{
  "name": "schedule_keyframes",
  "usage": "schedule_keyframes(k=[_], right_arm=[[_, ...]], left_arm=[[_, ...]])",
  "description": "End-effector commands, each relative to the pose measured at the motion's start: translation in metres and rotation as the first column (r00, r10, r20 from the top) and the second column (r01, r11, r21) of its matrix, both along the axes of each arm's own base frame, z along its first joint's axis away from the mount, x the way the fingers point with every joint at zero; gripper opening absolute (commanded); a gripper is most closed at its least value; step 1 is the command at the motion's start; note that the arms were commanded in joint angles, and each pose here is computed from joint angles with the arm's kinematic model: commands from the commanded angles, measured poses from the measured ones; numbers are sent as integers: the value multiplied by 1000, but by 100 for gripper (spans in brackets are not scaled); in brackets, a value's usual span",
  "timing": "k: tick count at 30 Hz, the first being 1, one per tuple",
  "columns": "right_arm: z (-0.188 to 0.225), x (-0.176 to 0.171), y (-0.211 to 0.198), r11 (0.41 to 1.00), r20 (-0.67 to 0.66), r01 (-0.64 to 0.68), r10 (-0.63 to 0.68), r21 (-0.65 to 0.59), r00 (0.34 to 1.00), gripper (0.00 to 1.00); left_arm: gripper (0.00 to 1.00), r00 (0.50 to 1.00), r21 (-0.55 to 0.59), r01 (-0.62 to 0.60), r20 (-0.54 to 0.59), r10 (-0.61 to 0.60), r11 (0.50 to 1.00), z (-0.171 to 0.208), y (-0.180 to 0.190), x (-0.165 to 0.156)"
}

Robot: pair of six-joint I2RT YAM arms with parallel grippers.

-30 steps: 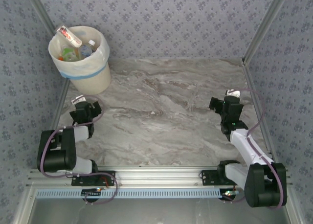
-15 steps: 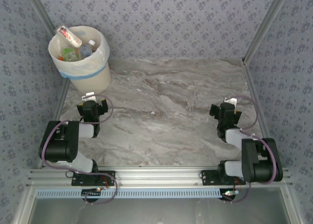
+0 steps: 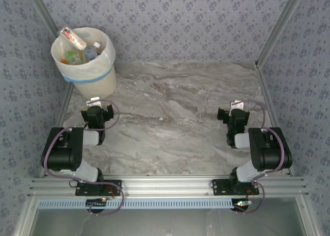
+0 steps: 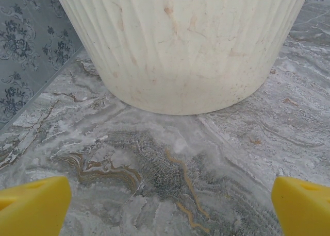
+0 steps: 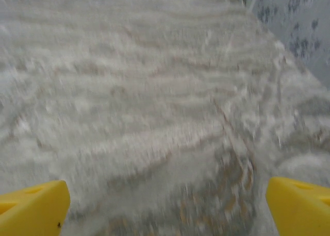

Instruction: Put the plastic bottles in the bin

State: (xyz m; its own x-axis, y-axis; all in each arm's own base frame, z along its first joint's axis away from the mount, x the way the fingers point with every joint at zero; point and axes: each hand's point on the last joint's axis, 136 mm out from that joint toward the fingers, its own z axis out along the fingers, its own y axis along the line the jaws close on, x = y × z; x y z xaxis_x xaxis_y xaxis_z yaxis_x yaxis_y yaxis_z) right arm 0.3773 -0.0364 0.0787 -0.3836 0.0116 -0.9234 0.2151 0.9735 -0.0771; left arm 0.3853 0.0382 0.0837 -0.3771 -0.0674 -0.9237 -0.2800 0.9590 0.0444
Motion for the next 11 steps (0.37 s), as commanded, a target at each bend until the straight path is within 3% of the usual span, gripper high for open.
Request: schedule_keyframes(k=[1,11], right_arm=[[9,9,0,1000,21,-21,21,10,1000,100],[8,8,0,1000,13,-21,21,11,1000,100]], left_arm=[[100,999,14,-14,42,13,1000,11,4,3],[100,999,13,-12,43,12,1000,11,4,3]])
